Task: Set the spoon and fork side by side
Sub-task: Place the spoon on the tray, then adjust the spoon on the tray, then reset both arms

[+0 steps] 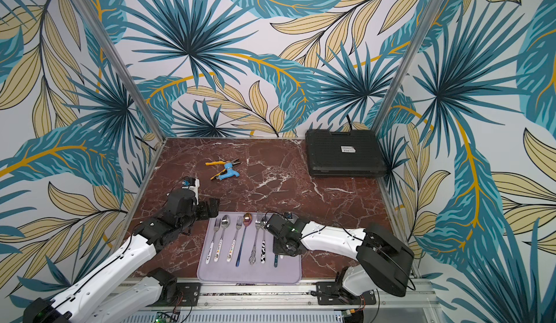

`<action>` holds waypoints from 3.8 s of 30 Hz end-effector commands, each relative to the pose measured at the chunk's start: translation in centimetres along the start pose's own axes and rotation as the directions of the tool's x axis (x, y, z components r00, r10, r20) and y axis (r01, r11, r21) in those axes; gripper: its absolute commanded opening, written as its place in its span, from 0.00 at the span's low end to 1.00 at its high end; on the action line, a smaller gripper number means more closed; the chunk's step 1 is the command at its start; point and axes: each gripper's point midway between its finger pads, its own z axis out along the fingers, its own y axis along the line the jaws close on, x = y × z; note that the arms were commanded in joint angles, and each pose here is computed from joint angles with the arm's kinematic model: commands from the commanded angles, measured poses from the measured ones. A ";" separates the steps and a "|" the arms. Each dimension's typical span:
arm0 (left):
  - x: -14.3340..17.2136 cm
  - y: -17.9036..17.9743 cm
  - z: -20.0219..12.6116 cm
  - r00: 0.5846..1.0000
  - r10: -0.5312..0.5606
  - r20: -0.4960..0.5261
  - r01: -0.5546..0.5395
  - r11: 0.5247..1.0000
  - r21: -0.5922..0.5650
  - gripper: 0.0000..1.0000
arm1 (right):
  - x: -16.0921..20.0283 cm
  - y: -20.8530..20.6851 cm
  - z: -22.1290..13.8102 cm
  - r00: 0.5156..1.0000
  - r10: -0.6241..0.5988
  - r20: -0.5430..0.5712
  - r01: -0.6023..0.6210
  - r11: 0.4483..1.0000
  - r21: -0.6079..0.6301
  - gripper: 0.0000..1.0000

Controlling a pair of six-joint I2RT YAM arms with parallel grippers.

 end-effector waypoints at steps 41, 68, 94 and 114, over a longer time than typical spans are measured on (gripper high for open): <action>0.3 0.5 -0.2 1.000 0.006 0.000 -0.006 1.000 -0.013 1.00 | -0.6 -0.4 -0.1 1.000 0.022 -0.003 -0.022 0.998 0.062 0.30; 0.2 0.5 -0.3 1.000 0.005 0.005 -0.005 1.000 -0.011 1.00 | -0.9 -0.9 0.0 0.996 0.084 0.029 -0.086 0.993 0.082 0.21; 0.3 0.6 -0.2 1.000 0.004 0.005 -0.004 1.000 -0.016 1.00 | -2.0 -1.0 -3.0 0.995 0.054 0.085 -0.059 0.996 0.066 0.49; -4.9 0.8 -3.3 0.985 -0.049 0.167 0.059 0.997 -0.054 1.00 | -13.2 -8.3 -18.8 0.693 -0.301 0.655 0.024 0.918 0.396 0.99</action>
